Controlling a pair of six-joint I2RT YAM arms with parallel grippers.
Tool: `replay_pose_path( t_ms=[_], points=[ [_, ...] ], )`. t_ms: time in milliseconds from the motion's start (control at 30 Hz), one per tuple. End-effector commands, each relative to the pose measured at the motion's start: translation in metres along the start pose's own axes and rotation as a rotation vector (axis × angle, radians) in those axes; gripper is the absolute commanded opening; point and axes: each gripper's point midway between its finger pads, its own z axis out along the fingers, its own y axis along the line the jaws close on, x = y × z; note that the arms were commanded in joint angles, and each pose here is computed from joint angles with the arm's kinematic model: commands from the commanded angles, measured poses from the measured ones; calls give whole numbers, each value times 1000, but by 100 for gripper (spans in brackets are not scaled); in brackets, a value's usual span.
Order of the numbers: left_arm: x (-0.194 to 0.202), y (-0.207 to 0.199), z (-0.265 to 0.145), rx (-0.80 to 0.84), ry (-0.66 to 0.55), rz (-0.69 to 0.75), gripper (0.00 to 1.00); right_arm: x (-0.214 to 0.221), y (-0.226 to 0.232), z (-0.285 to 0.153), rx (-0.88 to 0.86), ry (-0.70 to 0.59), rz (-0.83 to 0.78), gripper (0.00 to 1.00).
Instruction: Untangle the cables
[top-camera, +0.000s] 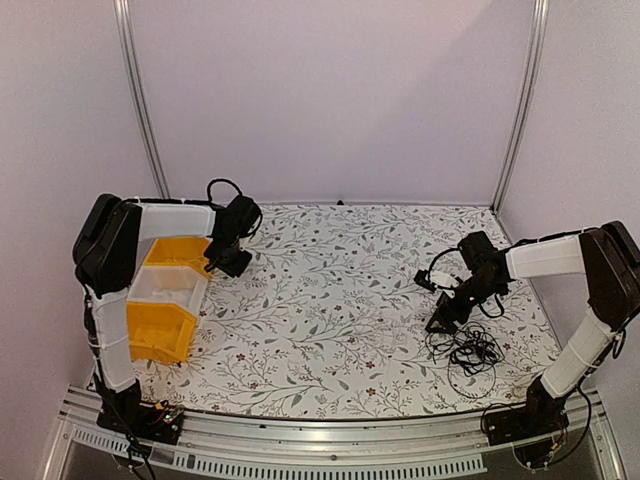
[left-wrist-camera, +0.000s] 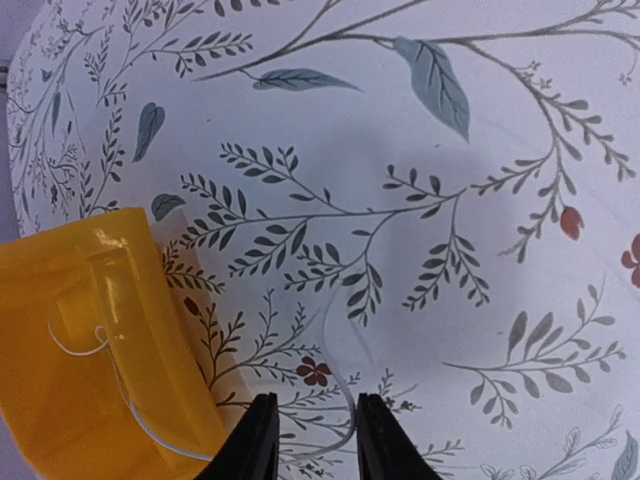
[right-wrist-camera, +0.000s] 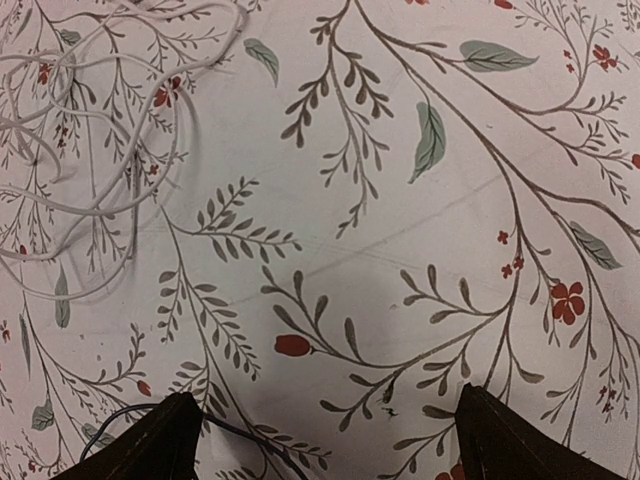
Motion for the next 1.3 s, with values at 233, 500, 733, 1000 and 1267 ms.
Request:
replay_pose_path(
  t_ms=[233,500,733,1000,1267],
  points=[
    [-8,-2,6,-8,-1,30,9,-3,-2,-1,-4,-7,-3,93],
    [-25,50,-35,-39,-97,-77,0,-3,-1,1,-10,-5,-3,93],
    [-13,116,-44,-103,-129,-183,0,-2,-1,1,-11,-1,-4,93],
    [12,136,-12,-114,-82,-264,0,-1,-1,2,-9,3,-4,94],
    [25,127,12,-81,-13,-254,0,0,-1,3,-14,9,-2,96]
  ],
)
